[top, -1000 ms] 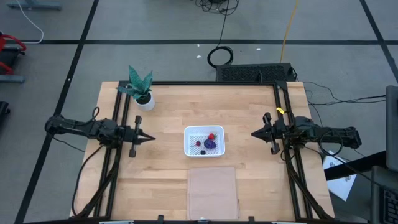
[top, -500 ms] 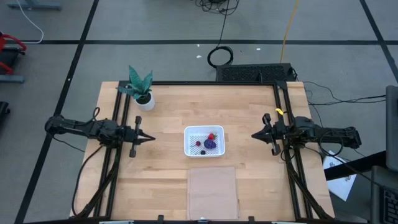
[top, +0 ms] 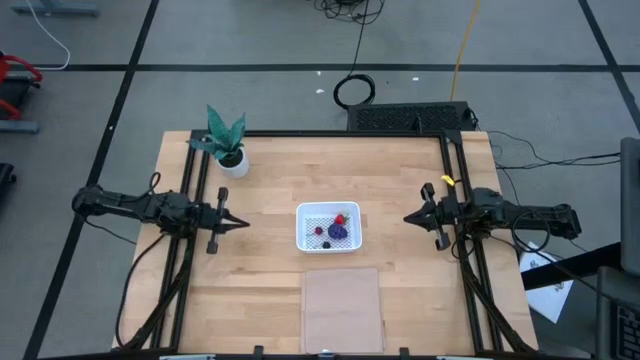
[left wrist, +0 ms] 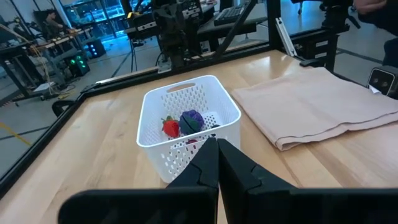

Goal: Pick and placing Produce into tupperware
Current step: Return to home position

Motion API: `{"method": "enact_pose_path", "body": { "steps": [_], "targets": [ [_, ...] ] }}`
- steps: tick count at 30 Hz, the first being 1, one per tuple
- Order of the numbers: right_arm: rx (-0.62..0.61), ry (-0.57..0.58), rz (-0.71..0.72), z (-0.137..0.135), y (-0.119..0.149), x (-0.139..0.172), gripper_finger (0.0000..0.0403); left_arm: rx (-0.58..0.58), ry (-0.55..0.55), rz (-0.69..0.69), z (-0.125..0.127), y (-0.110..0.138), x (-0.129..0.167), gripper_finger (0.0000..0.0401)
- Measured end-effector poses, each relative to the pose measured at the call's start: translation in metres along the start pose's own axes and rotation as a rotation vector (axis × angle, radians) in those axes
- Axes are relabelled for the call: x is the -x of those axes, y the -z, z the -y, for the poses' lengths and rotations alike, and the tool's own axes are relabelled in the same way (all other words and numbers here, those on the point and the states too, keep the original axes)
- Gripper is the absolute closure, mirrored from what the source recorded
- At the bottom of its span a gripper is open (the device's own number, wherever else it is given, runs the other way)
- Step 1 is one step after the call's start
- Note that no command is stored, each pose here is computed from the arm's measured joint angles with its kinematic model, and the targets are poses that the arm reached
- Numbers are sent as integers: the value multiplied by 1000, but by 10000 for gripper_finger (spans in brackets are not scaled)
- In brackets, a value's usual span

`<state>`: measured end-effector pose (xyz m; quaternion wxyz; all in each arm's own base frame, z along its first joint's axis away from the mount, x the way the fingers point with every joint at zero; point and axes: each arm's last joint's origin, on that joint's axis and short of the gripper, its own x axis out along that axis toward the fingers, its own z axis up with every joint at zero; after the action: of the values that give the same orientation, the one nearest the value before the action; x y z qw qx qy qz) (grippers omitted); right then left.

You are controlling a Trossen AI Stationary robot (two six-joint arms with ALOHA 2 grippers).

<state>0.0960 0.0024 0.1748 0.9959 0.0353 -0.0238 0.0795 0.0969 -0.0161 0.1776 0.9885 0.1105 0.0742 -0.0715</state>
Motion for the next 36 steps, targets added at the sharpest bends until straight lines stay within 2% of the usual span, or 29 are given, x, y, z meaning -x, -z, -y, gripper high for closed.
{"method": "enact_pose_path", "body": {
  "steps": [12,36],
  "targets": [
    [33,-83,-21,-2,2,0,403,-2,1,0,0,0,0,401],
    [10,-47,-7,-1,1,0,403,-7,19,18,0,-1,0,401]
  ]
}}
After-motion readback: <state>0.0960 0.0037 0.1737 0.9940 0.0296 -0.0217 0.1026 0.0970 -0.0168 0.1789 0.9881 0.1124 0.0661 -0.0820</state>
